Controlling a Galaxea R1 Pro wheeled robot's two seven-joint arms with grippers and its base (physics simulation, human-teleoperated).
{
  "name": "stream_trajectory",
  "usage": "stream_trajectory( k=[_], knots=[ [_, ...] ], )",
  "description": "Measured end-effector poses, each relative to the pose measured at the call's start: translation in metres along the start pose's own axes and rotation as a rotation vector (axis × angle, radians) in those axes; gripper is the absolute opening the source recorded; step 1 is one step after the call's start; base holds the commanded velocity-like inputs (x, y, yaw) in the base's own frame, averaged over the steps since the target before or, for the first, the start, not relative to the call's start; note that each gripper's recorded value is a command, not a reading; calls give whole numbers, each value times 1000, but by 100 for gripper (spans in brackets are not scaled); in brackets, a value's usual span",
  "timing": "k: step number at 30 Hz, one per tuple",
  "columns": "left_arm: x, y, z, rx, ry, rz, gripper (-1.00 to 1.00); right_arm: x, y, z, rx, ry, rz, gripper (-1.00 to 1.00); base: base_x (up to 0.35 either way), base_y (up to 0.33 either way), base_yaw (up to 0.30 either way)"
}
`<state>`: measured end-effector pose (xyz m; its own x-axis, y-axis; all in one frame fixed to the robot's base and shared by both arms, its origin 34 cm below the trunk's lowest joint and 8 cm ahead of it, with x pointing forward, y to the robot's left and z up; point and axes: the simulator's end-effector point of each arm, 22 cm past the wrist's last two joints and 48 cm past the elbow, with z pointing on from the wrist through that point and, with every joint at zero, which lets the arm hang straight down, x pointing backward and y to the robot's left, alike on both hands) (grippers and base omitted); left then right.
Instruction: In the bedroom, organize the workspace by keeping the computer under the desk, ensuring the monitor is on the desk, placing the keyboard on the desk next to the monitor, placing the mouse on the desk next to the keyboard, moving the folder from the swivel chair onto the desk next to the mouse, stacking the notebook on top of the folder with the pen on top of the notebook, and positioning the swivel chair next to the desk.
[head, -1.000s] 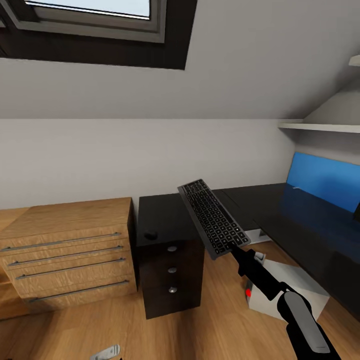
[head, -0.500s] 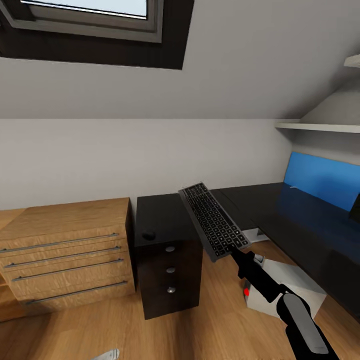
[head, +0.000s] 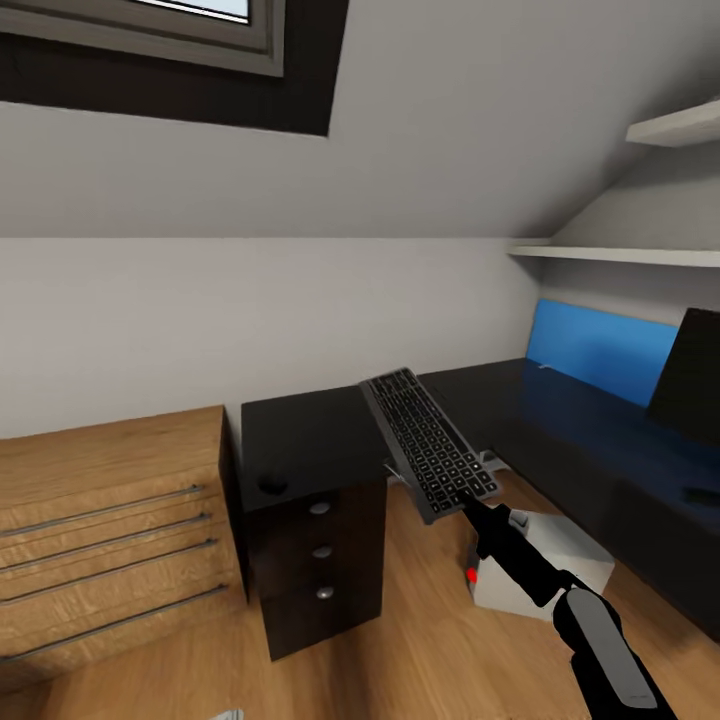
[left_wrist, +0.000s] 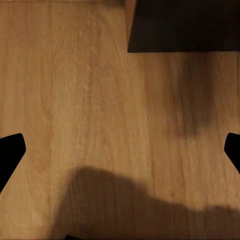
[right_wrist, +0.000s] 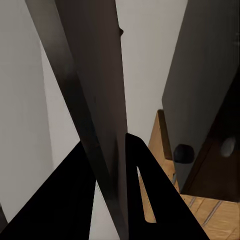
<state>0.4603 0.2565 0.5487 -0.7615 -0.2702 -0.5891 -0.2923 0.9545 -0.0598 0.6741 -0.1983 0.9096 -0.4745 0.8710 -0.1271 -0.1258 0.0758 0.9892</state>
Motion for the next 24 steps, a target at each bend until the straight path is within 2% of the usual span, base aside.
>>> stream_trajectory(
  k=[8,13,16,20,24],
  knots=[
    [2,1,0,-3,3,1,100,-16,-2,-6,3,-42,5,-100,2,2,-264],
    [1,2,0,-5,3,2,100,-28,-15,-9,29,-95,8,-100,0,19,-264],
    [1,2,0,-6,2,1,100,-29,-17,-9,31,-101,9,-100,2,145,-264],
    [-8,2,0,-4,-39,-14,100,-35,-24,-12,43,-128,16,-100,77,212,-265],
    [-11,0,0,-3,-54,-18,100,-46,-29,-16,54,-164,18,-100,21,43,-265]
  ],
)
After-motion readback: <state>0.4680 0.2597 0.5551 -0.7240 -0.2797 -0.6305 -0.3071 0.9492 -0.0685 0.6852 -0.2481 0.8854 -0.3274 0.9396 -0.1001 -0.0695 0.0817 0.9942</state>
